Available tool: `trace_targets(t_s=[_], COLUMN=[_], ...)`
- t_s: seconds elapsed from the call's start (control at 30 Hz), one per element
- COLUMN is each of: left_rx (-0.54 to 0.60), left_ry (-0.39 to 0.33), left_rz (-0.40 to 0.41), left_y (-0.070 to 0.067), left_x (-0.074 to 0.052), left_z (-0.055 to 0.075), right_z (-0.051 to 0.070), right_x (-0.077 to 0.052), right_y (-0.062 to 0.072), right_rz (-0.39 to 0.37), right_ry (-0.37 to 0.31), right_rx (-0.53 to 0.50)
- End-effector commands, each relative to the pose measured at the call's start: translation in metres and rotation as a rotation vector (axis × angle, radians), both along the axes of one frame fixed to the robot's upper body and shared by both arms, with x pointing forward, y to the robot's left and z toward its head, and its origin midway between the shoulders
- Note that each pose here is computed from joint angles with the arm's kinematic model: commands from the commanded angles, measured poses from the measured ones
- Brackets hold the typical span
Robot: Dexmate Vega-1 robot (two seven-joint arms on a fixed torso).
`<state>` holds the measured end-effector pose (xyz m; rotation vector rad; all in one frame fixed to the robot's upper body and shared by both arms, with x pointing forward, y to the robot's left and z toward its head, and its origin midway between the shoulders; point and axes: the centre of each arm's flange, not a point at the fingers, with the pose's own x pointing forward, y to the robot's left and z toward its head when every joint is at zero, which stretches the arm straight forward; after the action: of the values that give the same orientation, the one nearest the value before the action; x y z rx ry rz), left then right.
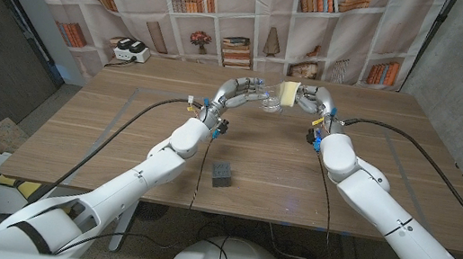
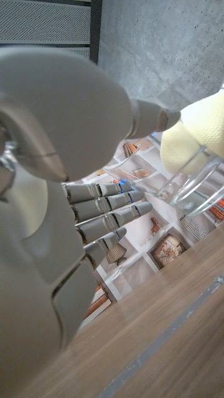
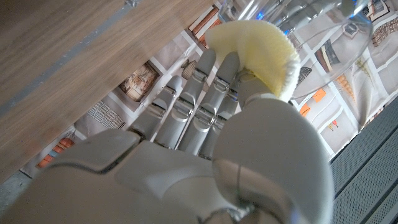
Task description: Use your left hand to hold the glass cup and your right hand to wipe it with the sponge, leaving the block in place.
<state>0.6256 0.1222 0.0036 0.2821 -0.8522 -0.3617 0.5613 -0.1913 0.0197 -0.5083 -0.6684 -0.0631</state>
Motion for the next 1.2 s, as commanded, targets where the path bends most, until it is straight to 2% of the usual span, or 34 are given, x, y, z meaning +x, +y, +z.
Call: trace_targets(t_s=[0.03, 0.33, 0.83, 1.2], left_rx=[0.002, -0.005, -0.037, -0.052], left_ry=[0.010, 0.010, -0.014, -0.014], left_rz=[0.000, 0.000, -0.011, -0.012], left_y=[0.000, -0.002, -0.003, -0.001], left_x=[-0.001, -0.003, -0.009, -0.009], left_z=[-0.004, -0.005, 0.001, 0.000], right_z=[0.007, 0.006, -0.024, -0.033], right_x=[-0.003, -0.004, 0.006, 0.008], right_y=[-0.006, -0.009, 0.004, 0.007], right_rz=[0.002, 0.009, 0.036, 0.042], right_ry=[-0.016, -0.008, 0.090, 0.110], right_rx=[0.030, 0.041, 0.013, 0.017])
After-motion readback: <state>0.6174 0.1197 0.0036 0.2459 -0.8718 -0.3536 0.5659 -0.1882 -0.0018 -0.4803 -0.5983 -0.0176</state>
